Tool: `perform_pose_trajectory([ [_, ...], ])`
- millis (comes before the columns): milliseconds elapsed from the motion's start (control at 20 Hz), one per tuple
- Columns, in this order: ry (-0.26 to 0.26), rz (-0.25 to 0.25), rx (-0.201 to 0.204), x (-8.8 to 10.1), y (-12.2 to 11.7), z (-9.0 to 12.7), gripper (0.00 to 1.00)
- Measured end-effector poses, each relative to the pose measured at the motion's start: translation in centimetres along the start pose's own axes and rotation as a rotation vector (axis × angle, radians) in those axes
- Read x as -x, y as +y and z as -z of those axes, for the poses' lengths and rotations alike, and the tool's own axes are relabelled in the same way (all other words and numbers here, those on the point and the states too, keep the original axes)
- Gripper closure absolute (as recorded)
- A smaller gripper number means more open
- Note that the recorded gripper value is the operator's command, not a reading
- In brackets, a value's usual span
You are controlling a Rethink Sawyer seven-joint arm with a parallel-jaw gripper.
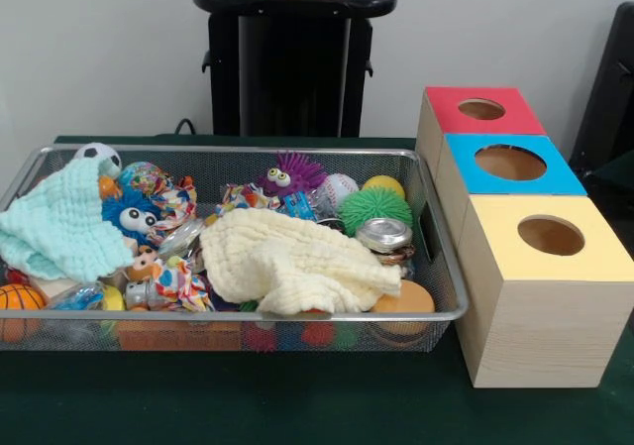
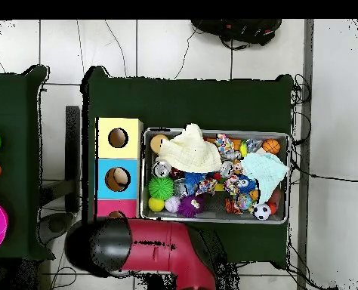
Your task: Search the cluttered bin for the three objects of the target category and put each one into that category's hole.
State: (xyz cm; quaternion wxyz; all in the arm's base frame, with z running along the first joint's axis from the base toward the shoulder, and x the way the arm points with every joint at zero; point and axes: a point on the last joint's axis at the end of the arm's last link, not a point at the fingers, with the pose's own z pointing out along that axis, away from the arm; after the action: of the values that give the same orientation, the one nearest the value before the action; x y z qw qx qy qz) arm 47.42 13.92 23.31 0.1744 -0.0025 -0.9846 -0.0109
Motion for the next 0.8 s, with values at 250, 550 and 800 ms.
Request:
perform_pose_trajectory([
  [250,-0.003,-0.03,0.026,3.7,-0.6,-1.6,0.0],
  [550,-0.025,-0.031,0.035,7.7,-0.3,-4.8,0.0],
  [800,-0.047,-0.043,0.069,10.7,-0.4,-8.1,0.0],
])
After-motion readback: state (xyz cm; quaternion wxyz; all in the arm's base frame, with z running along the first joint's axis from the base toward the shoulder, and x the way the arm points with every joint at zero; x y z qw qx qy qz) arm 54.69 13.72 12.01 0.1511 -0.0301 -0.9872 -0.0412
